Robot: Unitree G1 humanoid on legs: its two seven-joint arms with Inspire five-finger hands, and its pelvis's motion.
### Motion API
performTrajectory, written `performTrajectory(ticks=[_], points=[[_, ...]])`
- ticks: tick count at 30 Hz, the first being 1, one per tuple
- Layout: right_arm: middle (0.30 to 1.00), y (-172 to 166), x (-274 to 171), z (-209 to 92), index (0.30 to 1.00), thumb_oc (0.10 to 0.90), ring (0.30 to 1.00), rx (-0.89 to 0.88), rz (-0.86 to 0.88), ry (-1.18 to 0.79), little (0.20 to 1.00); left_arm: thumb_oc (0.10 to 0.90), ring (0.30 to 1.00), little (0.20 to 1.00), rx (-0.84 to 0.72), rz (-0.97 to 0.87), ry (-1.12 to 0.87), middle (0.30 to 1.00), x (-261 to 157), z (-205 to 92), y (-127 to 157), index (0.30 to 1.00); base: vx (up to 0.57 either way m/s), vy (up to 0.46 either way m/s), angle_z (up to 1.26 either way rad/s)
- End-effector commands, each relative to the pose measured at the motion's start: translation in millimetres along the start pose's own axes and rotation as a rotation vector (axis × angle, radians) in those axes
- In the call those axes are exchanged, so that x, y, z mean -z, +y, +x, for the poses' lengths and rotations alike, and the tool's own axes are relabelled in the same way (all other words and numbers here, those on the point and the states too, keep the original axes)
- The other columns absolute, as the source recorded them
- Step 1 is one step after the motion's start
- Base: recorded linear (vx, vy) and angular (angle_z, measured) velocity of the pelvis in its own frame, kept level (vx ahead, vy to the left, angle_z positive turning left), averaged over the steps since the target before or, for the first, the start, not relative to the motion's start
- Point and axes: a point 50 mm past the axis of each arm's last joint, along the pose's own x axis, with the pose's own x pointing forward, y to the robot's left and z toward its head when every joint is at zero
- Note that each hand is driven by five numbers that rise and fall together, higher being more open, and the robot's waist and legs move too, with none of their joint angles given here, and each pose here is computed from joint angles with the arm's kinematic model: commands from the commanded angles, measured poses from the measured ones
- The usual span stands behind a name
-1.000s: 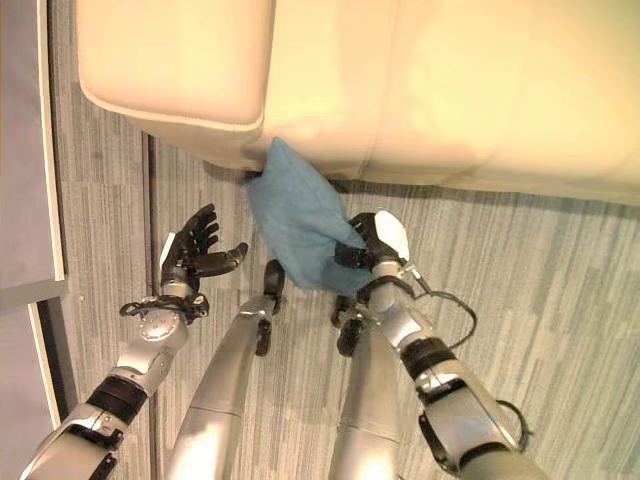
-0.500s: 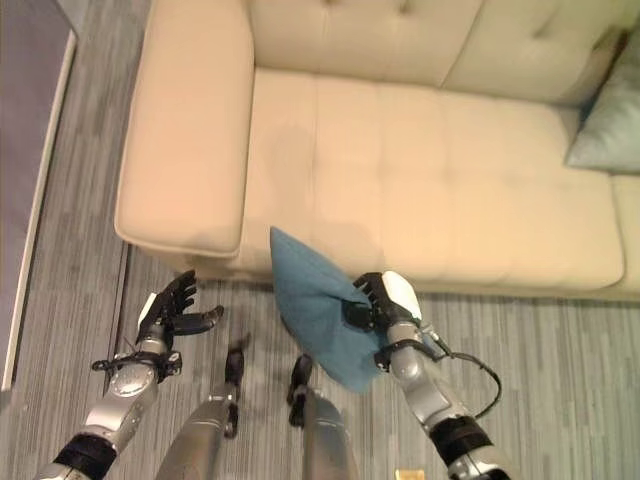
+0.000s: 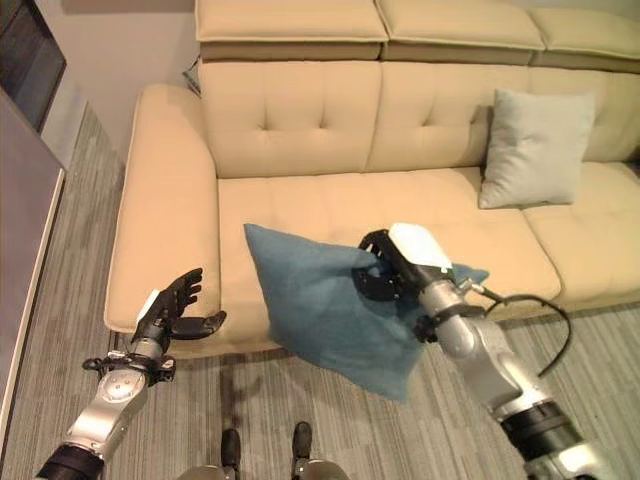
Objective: Pick up all the scattered cushions and arrange them neatly on the sofa.
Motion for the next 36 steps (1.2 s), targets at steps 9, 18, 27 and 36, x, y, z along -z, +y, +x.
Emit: performTrajectory(ticks=[9, 18, 27, 36], points=[[0.300, -66.9, -78.5, 25.4, 0.300, 0.400, 0.300, 0.272, 0.138, -0.416, 0.300, 0.800, 0.900, 0.900, 0.020, 0.054, -0.173, 0.900, -33.4, 7.3, 7.9, 0.900, 0.03, 0.017, -0.04], [0.300, -71.3, -121.8, 30.3, 0.300, 0.400, 0.300, 0.310, 0.269, -0.604, 0.300, 0.800, 0.900, 0.900, 0.240, -0.069, -0.244, 0.900, -52.5, 10.1, -47.4, 0.900, 0.00, 0.004, -0.01], [0.300, -63.6, -135.7, 30.4, 0.300, 0.400, 0.300, 0.321, 0.336, -0.651, 0.300, 0.400, 0.300, 0.300, 0.388, -0.111, -0.281, 0.300, -65.6, 9.5, -89.1, 0.300, 0.00, 0.000, 0.00], [0.761, -41.9, -85.4, 21.6, 0.761, 0.707, 0.761, 0.319, 0.303, -0.403, 0.761, 0.400, 0.300, 0.300, 0.255, -0.110, -0.178, 0.300, -36.3, 4.2, -61.3, 0.300, -0.01, -0.042, -0.02]])
